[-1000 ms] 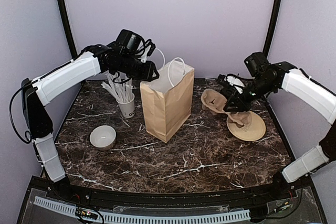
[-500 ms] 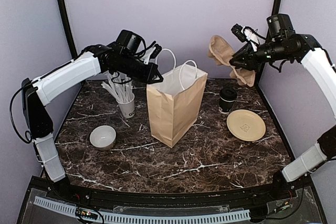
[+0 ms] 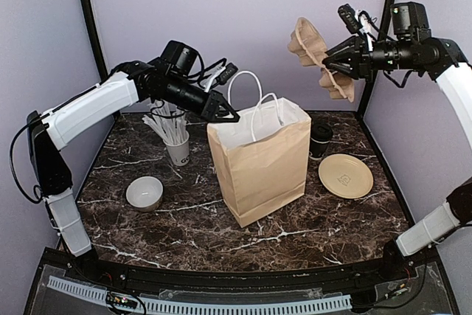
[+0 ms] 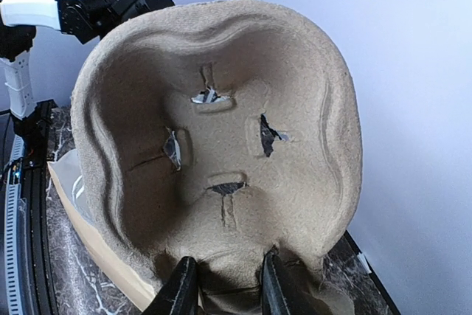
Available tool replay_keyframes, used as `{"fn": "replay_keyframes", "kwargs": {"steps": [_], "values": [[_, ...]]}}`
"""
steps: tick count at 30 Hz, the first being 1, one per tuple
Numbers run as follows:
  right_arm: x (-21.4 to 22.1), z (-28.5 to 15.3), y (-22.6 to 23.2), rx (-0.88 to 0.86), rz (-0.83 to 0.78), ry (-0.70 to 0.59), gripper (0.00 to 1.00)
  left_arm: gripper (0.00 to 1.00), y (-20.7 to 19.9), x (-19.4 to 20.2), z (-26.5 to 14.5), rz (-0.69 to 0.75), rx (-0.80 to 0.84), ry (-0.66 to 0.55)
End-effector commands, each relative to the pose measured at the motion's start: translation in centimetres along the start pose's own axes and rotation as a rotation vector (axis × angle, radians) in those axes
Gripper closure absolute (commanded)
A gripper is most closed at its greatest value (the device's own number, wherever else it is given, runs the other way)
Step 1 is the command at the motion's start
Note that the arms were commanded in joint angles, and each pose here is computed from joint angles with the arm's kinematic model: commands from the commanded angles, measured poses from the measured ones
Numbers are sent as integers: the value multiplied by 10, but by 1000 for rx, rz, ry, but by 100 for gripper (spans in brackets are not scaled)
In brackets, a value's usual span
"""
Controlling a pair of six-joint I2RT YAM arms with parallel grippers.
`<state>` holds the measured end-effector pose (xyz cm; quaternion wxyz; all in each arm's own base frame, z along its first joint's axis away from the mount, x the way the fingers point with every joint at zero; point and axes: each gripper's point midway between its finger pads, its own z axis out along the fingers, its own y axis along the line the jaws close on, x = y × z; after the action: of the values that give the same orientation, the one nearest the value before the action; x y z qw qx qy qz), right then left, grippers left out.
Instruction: Pack the takeout coffee
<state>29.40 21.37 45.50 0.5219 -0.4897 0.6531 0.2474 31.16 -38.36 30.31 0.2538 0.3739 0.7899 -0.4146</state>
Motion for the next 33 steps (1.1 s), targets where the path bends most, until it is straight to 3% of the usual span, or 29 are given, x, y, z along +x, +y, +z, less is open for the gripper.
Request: {"fn": "replay_keyframes", "kwargs": {"steps": [1,10,11,14,16,18,24,30,33], "values": [[-17,1,20,-124,25,-107,71,100,-32,2,-4,97,118,27],[-8,8,48,-250,-5,-110,70,98,-15,20,28,131,104,163],[-7,8,51,-260,-9,-106,70,95,-13,21,31,134,98,169],[-2,8,56,-276,-17,-95,70,70,-6,18,32,152,48,163],[-1,8,57,-278,-16,-91,70,59,-2,11,28,171,-6,144],[1,8,58,-279,-17,-87,70,55,-1,2,19,192,-59,115],[9,12,54,-260,-14,-56,70,48,-31,-17,-31,253,-121,-1],[33,23,45,-228,14,14,69,46,-34,-13,-38,240,-124,-45],[35,20,43,-205,8,43,63,47,-30,-9,-36,229,-139,-36]]}}
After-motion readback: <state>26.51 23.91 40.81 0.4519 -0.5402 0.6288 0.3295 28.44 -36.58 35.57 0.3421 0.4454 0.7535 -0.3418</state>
